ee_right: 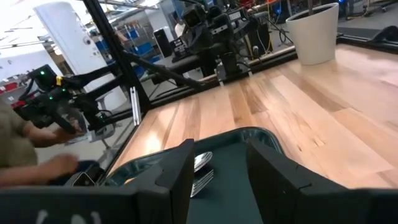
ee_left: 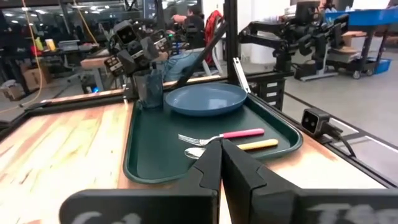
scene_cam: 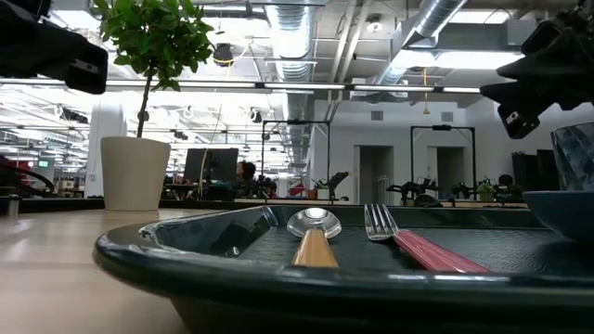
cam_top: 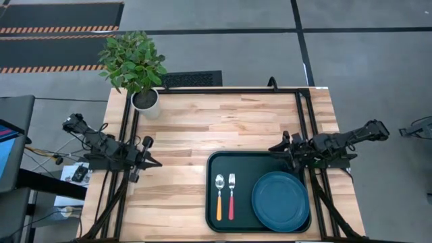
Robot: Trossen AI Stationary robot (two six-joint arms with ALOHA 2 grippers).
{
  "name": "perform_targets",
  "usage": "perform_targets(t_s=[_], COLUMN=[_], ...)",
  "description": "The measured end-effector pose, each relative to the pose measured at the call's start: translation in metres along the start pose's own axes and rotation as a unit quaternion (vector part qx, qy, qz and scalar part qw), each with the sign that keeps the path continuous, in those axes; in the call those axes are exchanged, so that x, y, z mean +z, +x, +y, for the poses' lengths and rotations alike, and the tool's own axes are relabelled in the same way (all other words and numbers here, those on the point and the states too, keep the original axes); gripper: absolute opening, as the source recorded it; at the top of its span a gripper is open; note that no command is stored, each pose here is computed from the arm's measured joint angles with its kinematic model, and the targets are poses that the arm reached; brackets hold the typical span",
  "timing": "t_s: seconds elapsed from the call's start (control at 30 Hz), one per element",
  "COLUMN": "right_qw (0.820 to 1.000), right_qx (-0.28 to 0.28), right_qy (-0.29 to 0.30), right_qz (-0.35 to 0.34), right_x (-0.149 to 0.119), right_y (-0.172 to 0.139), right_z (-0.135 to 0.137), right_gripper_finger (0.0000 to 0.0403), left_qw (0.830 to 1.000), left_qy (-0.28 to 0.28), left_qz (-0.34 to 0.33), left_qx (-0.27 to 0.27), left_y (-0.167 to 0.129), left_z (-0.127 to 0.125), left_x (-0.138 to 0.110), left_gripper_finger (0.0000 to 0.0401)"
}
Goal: Pick and place plate/cup/fork/spoon on tray
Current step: Return to Home Position
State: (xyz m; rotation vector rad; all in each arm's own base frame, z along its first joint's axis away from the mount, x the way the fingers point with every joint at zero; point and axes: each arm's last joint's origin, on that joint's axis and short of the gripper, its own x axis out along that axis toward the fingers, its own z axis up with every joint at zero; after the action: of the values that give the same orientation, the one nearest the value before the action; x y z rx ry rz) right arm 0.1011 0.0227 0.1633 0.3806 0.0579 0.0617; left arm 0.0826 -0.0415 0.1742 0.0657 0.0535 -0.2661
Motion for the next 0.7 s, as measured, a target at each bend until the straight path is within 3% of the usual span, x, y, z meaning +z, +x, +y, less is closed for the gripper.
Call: perform_targets(t_s=[0.7], right_qw=[1.0], right_qx=[-0.002], right_qy=[-0.001], right_qz=[0.005], right_x=[-0.0011], right_y=[0.0], right_z=[-0.0005], right_gripper_finger=[0.0171], left_qw=[1.0], left_qy=[0.001], left_qz=[0.001], left_qx=[0.002], left_y=[-0.0001], left_z=[-0.0001], left_x=[-0.0002], left_gripper_finger=[0.0])
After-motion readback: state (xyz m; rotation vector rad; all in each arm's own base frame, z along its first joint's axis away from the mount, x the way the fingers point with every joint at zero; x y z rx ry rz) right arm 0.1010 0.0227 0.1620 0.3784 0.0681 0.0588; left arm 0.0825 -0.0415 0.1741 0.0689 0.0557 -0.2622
